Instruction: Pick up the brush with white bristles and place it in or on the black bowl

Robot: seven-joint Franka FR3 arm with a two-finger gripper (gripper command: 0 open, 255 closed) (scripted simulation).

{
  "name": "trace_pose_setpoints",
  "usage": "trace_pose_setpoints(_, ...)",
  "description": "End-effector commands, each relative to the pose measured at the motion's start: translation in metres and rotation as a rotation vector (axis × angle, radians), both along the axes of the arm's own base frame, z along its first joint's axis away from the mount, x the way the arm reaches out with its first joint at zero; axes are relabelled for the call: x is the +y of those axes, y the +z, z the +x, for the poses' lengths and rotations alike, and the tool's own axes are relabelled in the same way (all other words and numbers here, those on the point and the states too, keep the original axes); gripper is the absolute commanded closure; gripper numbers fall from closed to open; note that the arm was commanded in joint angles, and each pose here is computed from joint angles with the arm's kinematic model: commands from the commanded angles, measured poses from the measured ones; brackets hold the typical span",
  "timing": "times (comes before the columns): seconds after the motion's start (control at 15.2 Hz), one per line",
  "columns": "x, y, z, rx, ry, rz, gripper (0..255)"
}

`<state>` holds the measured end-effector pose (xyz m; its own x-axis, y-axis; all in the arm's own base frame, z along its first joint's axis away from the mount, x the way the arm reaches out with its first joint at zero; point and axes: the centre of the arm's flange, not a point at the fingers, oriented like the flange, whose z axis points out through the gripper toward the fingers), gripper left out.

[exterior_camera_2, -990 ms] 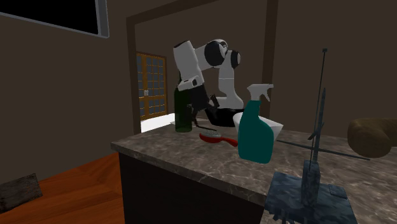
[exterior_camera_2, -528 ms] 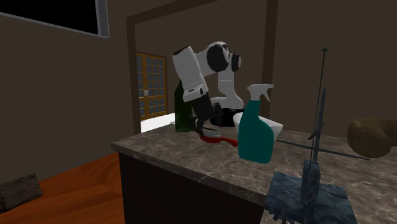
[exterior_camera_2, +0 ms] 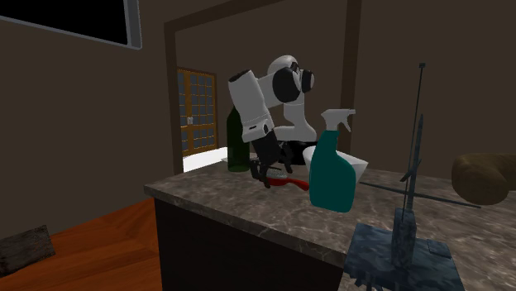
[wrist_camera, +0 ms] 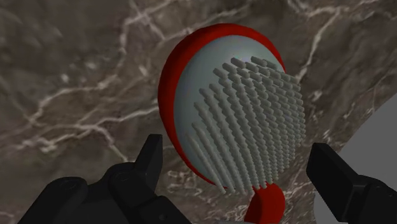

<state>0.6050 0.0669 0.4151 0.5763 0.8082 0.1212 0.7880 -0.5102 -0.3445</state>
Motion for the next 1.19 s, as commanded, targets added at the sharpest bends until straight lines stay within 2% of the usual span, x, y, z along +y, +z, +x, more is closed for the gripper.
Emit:
trace_pose_setpoints(0.0, 0.000, 0.000, 0.000, 0.000, 0.000, 0.000, 0)
trace_pose_setpoints(0.2, 0.000, 0.000, 0.000, 0.000, 0.000, 0.000, 0)
trace_pose_setpoints(0.26, 0.000, 0.000, 0.000, 0.000, 0.000, 0.000, 255)
trace_pose_setpoints(0.86, 0.000, 0.000, 0.000, 0.000, 0.000, 0.000, 255)
trace_pose_setpoints(1.12, 0.000, 0.021, 0.000, 0.000, 0.000, 0.000, 255)
